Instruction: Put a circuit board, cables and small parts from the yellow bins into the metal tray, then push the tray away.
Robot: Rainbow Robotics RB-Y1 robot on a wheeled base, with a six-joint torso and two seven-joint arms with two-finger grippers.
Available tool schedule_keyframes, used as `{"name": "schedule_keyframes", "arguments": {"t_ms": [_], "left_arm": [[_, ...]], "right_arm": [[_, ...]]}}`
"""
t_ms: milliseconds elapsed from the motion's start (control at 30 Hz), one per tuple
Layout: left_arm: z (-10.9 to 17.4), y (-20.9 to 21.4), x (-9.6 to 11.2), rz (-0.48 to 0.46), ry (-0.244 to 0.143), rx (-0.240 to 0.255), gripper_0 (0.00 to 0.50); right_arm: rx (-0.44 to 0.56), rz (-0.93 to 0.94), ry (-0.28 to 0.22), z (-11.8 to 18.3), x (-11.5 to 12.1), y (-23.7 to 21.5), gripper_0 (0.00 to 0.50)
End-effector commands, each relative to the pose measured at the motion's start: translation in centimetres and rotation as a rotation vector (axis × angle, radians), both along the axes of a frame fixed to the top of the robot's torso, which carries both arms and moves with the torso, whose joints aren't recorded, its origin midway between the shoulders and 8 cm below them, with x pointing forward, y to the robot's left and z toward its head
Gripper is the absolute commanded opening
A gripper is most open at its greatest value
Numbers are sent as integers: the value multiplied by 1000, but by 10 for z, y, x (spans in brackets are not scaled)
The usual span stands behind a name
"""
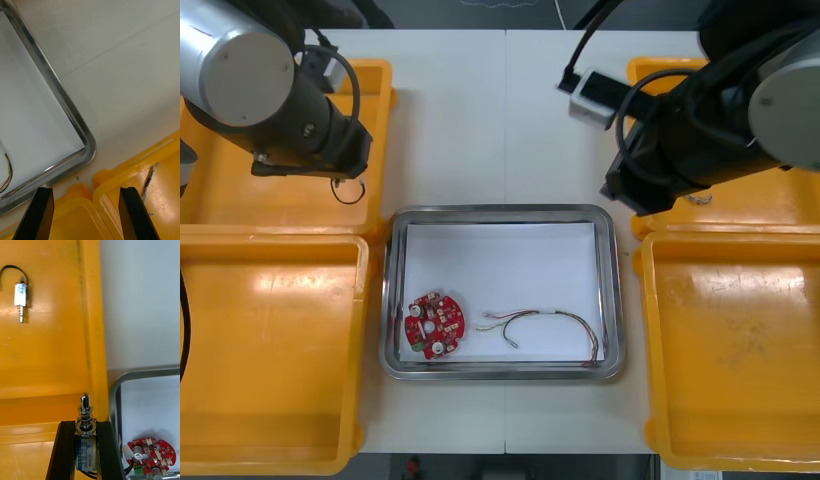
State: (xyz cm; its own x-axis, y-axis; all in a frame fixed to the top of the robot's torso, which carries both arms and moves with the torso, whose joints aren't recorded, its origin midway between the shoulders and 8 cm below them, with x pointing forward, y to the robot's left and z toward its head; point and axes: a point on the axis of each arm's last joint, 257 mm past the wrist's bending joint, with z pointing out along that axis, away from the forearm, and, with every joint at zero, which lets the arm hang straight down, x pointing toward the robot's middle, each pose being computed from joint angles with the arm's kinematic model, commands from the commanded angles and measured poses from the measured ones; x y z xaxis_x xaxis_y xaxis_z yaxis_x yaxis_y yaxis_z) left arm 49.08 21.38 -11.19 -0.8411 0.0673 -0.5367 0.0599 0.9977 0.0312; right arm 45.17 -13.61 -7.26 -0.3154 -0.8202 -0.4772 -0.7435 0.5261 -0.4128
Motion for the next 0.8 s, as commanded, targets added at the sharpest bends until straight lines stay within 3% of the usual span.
{"name": "schedule_keyframes", "arguments": {"t_ms": [33,167,267,567,800], "left_arm": [[3,-50,-14,-20,-12,-53,0],[-16,-67,-25,-26,30,-56,1],[-43,-73,-38,-28,86,-38,1],[-90,-91,-39,-60,74,-20,2],[-118,-99,-29,-61,68,-4,1]], "right_arm": [[83,-170,-14,24,20,-54,500],[101,-262,-32,34,31,-83,500],[114,-346,-51,41,40,-109,500],[119,-514,-43,37,57,-157,500],[111,-533,8,23,59,-167,500]]}}
